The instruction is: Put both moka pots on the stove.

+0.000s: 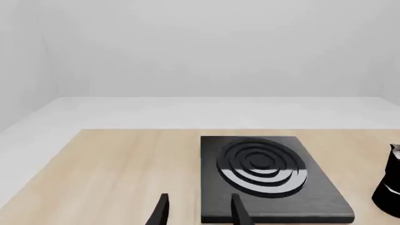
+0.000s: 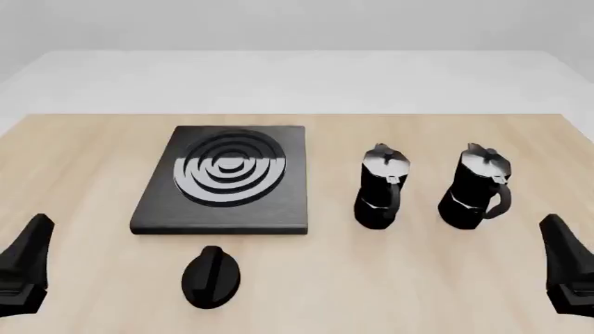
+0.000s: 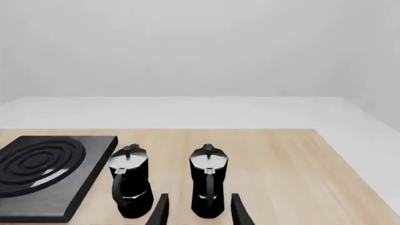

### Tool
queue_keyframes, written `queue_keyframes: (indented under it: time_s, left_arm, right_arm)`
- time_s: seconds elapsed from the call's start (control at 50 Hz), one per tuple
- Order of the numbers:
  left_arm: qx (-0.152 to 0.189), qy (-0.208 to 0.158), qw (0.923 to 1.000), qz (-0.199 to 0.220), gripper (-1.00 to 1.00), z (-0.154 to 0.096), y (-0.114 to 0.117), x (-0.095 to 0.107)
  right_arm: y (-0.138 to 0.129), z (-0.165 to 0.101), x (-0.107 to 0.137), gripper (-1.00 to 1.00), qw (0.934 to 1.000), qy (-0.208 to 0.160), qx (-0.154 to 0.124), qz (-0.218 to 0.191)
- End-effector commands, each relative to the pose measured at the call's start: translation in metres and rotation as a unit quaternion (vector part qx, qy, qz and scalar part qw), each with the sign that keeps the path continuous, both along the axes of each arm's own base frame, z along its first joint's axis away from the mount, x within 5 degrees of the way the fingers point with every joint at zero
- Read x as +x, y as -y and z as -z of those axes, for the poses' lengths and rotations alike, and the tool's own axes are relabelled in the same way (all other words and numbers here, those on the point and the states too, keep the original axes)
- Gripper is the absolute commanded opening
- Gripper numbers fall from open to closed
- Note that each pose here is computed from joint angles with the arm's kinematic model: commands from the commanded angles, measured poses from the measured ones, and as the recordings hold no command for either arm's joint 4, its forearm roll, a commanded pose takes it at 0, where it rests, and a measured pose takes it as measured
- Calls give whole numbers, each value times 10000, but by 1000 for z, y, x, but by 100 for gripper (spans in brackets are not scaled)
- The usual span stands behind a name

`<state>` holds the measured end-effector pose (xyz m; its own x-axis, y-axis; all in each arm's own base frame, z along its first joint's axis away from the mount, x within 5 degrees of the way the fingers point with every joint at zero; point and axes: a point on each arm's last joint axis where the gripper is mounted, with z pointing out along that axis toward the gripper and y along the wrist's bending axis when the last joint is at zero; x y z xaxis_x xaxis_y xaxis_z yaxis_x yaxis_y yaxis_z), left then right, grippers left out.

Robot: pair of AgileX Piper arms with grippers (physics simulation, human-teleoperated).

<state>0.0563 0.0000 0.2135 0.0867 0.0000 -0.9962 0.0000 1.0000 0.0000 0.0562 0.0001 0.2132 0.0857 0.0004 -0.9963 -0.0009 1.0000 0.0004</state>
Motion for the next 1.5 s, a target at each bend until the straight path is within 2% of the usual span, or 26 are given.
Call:
queue_keyframes:
  time_s: [0.02,0.3,0.36,0.4,0.42,0.48,0.5,0.56,0.76,0.78,0.82,0.84,0.9,0.92,0.96,0.98,1.22,1.5]
  left_arm:
    - [-1,-4,10000,-2,100,-1,0,0]
    - [0,-6,10000,0,100,-1,0,0]
    - [1,-4,10000,-1,100,-1,0,0]
    - [-2,-5,10000,0,100,-1,0,0]
    - [0,-5,10000,-1,100,-1,0,0]
    - [-2,-4,10000,-1,100,-1,0,0]
    - [-1,-4,10000,-1,100,-1,0,0]
    - [0,-5,10000,-1,100,-1,0,0]
    - [-1,-4,10000,-1,100,-1,0,0]
    - [-2,-5,10000,0,100,-1,0,0]
    - [-1,-5,10000,0,100,-1,0,0]
    - [-1,-4,10000,-1,100,-1,0,0]
    - [-1,-6,10000,0,100,-1,0,0]
    - [0,-6,10000,-1,100,-1,0,0]
    - [0,-5,10000,0,100,-1,0,0]
    - [-1,-5,10000,-1,100,-1,0,0]
    - [-1,-5,10000,-1,100,-1,0,0]
    - [-1,-6,10000,-1,100,-1,0,0]
  right_arm:
    - [0,1,0,100,10000,-43,-4,-11]
    - [-2,-7,-2,100,9997,-79,-201,-151]
    - [-2,-12,-3,100,9985,-208,-460,-197]
    - [-3,-20,-4,100,9978,-290,-513,-291]
    - [-7,-53,-2,100,9952,-451,-629,-598]
    - [-8,-60,1,100,9942,-548,-637,-668]
    - [-8,-70,12,100,9919,-835,-760,-579]
    - [-11,-83,17,100,9902,-984,-638,-762]
    - [-16,-106,28,100,9853,-1198,-735,-970]
    - [-20,-111,42,100,9812,-1466,-701,-1044]
    - [-21,-109,48,100,9794,-1563,-743,-1042]
    - [-21,-104,57,100,9755,-1770,-870,-975]
    - [-23,-101,67,100,9729,-1931,-806,-988]
    - [-24,-98,72,100,9703,-2032,-861,-987]
    - [-28,-95,80,100,9673,-2163,-803,-1050]
    - [-31,-92,93,100,9628,-2327,-843,-1082]
    - [-41,-91,112,100,9545,-2605,-754,-1237]
    - [-55,-99,129,100,9495,-2706,-687,-1431]
